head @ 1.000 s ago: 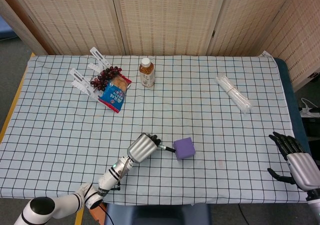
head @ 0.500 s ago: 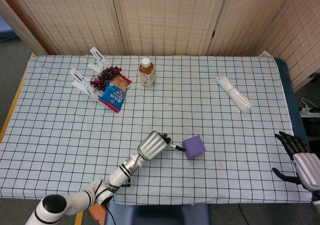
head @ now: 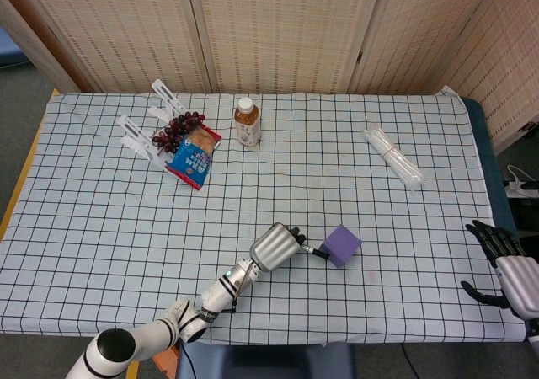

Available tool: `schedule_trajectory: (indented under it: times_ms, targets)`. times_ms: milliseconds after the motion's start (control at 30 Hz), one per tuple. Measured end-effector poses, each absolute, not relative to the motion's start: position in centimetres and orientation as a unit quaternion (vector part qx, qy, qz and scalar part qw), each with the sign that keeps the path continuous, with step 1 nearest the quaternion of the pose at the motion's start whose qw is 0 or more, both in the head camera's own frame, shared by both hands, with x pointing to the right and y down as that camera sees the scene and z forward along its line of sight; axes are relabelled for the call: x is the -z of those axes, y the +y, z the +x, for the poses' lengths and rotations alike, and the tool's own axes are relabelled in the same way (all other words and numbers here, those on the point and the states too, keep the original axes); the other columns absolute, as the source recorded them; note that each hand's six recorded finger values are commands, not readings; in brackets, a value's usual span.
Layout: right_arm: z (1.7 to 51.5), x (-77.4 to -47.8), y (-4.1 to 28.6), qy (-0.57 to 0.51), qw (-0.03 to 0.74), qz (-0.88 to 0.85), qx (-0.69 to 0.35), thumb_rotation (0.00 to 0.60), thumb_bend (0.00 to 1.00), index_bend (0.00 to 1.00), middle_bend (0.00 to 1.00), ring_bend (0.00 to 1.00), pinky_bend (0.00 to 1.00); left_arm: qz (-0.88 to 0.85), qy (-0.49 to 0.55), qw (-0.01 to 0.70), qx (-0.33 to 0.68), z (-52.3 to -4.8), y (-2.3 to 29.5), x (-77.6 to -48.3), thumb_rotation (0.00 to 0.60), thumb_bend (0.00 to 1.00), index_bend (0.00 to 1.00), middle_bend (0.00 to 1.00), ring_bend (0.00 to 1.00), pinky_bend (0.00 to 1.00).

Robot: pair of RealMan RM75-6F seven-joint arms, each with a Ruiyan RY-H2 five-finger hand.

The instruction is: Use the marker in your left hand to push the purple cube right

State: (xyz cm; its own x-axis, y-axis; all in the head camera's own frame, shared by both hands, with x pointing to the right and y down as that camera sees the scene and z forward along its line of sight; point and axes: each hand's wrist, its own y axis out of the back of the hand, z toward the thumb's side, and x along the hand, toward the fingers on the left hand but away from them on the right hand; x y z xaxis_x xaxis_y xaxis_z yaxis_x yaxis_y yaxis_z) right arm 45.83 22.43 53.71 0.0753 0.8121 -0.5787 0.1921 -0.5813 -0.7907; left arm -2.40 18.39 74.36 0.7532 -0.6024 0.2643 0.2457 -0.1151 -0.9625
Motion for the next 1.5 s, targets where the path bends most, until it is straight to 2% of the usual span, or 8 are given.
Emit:
schedule_trajectory:
  times_ms: [200,400,933,1100,1200,1333,1400,1500]
  targets:
    - [45.7,-53.8,22.3,-0.368,0.272,-0.682,-0.571,0.6,0.17,0.0,0.0,0.0,0.0,-0.669,0.14,0.659,0.314,-1.8,18.5,-73.8,0.6,0.58,0.81,0.83,0.76,0.89]
    - [45.6,-53.8,22.4,-0.366,0.272,-0.684,-0.569,0.6,0.17,0.0,0.0,0.0,0.0,-0.658,0.149,0.667,0.318,-4.8,19.0,-73.5,0.6,0.58,0.81,0.83,0.76,0.89]
    - [42.8,-55.3,23.1,-0.33,0.275,-0.71,-0.558,0.6,0.17,0.0,0.0,0.0,0.0,-0.574,0.155,0.645,0.479,-29.4,20.3,-71.8,0.6,0.57,0.71,0.76,0.77,0.89]
    - [42.2,-55.8,23.2,-0.322,0.276,-0.713,-0.558,0.6,0.17,0.0,0.0,0.0,0.0,-0.575,0.142,0.626,0.507,-32.3,21.4,-72.3,0.6,0.51,0.49,0.65,0.75,0.88]
    - [42.0,-55.9,23.2,-0.32,0.277,-0.714,-0.558,0.6,0.17,0.0,0.0,0.0,0.0,-0.585,0.137,0.611,0.516,-32.9,21.8,-72.9,0.6,0.48,0.28,0.49,0.67,0.83]
    - [41.9,-55.9,23.2,-0.321,0.279,-0.713,-0.558,0.6,0.17,0.0,0.0,0.0,0.0,-0.594,0.144,0.595,0.522,-33.1,21.8,-73.1,0.6,0.43,0.03,0.21,0.4,0.67]
    - [42.0,-55.8,23.2,-0.322,0.279,-0.712,-0.558,0.6,0.17,0.0,0.0,0.0,0.0,-0.597,0.148,0.589,0.524,-33.1,21.8,-73.1,0.6,0.42,0.0,0.13,0.29,0.59]
    - [42.2,-55.7,23.2,-0.326,0.28,-0.709,-0.56,0.6,0.17,0.0,0.0,0.0,0.0,-0.602,0.159,0.581,0.525,-33.0,21.9,-72.7,0.6,0.41,0.0,0.1,0.21,0.53]
